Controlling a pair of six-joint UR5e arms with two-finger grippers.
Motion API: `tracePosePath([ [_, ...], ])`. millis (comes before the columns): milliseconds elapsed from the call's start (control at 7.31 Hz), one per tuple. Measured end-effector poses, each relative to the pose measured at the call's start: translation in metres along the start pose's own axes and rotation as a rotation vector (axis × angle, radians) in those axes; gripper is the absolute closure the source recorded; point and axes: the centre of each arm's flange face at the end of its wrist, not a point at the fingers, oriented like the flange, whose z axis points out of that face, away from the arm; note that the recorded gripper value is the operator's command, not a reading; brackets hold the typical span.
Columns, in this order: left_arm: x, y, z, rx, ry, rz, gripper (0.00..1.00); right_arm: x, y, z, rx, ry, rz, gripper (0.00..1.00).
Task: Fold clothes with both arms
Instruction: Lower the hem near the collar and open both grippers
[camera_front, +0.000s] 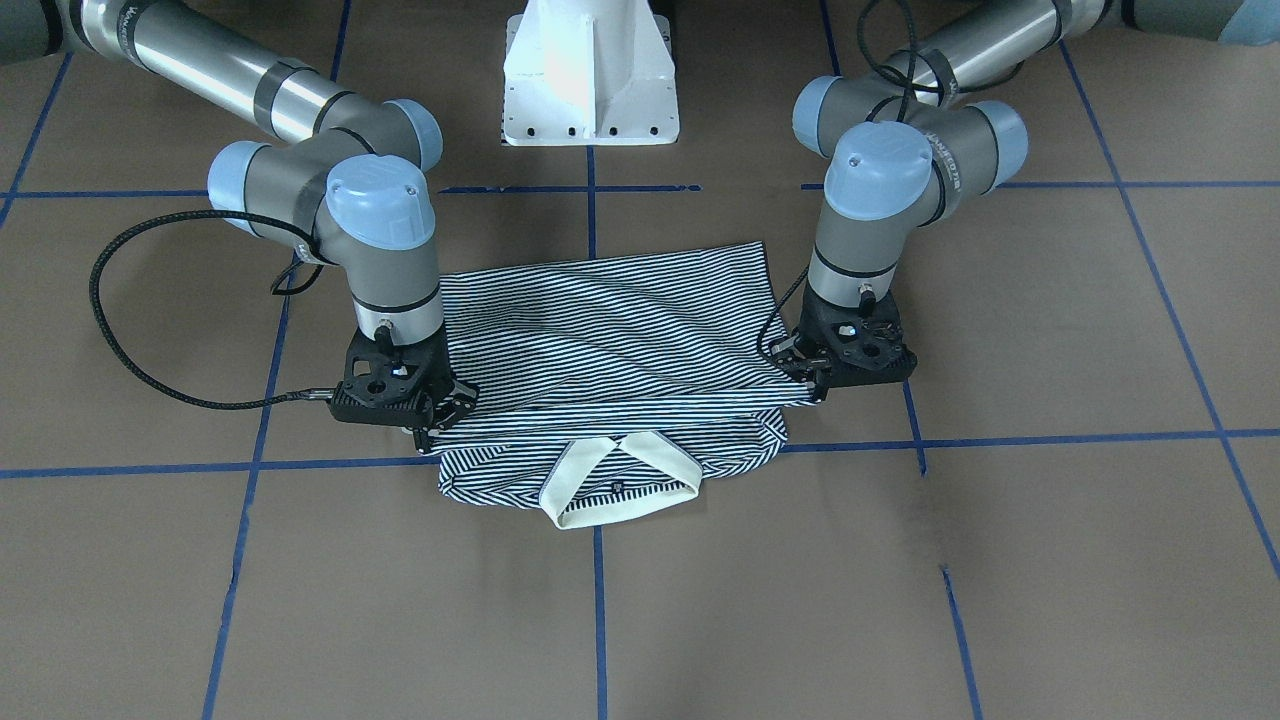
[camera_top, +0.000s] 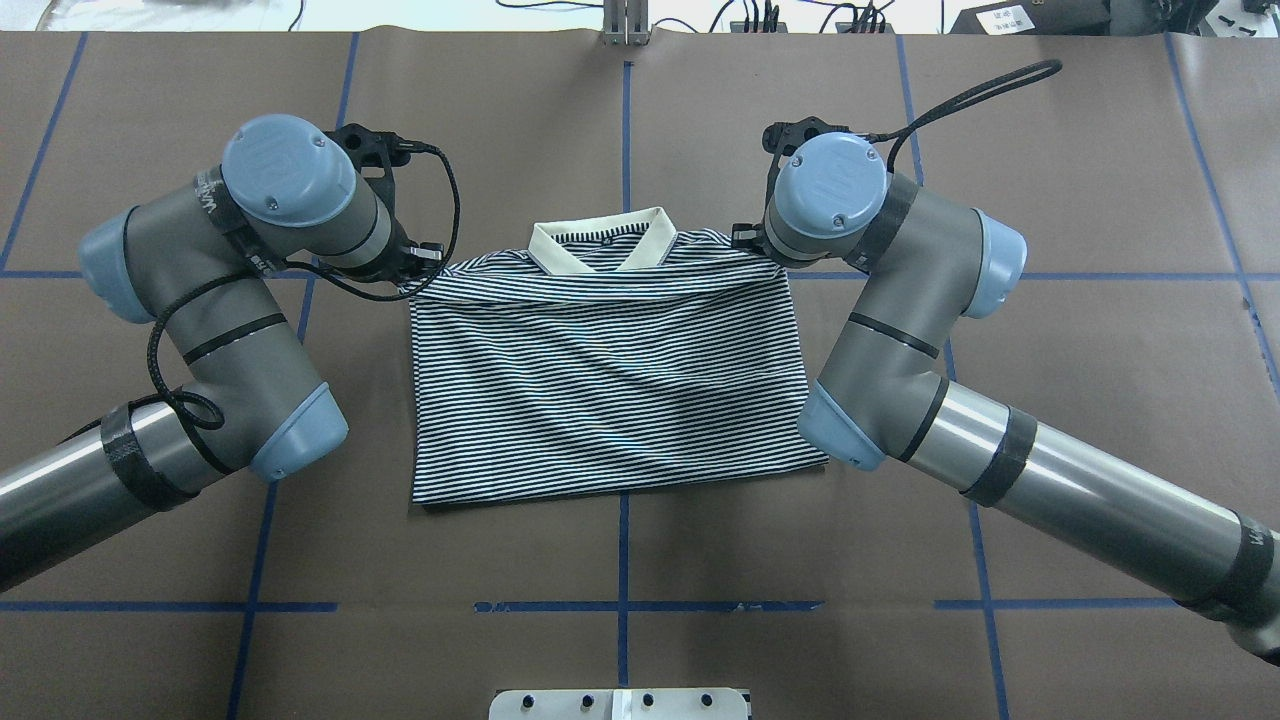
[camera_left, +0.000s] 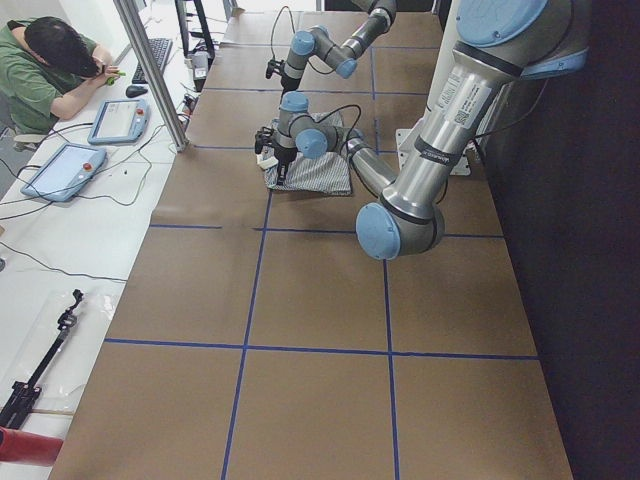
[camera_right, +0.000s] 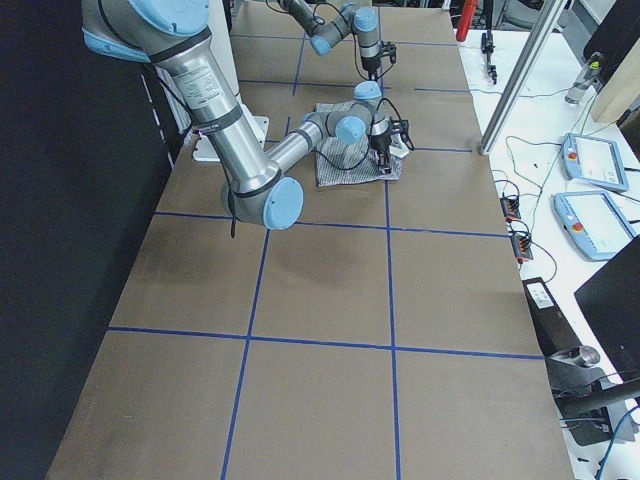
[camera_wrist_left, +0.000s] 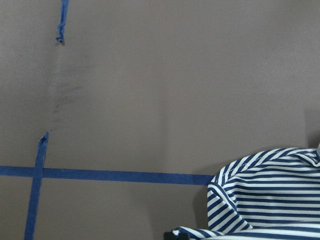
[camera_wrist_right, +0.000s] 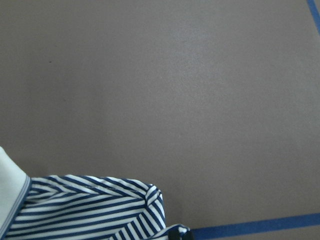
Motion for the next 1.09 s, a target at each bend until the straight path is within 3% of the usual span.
tracePosePath([
  [274, 0.001, -0.001, 0.002, -0.002, -0.003, -0.001, 1.00, 0.002, -0.011, 0.017, 0.019, -0.005, 0.000, 1.00],
  [410, 0.001, -0.001, 0.004, -0.003, -0.005, -0.001, 0.75, 0.005, -0.016, 0.023, 0.025, -0.005, -0.018, 0.21],
  [547, 0.001, 0.000, 0.005, -0.004, -0.004, 0.000, 0.01, 0.009, -0.018, 0.026, 0.028, -0.003, -0.037, 0.00],
  [1094, -0.001, 0.002, -0.001, 0.022, 0.044, 0.036, 0.00, 0.009, -0.028, 0.013, 0.035, -0.029, -0.121, 0.00],
])
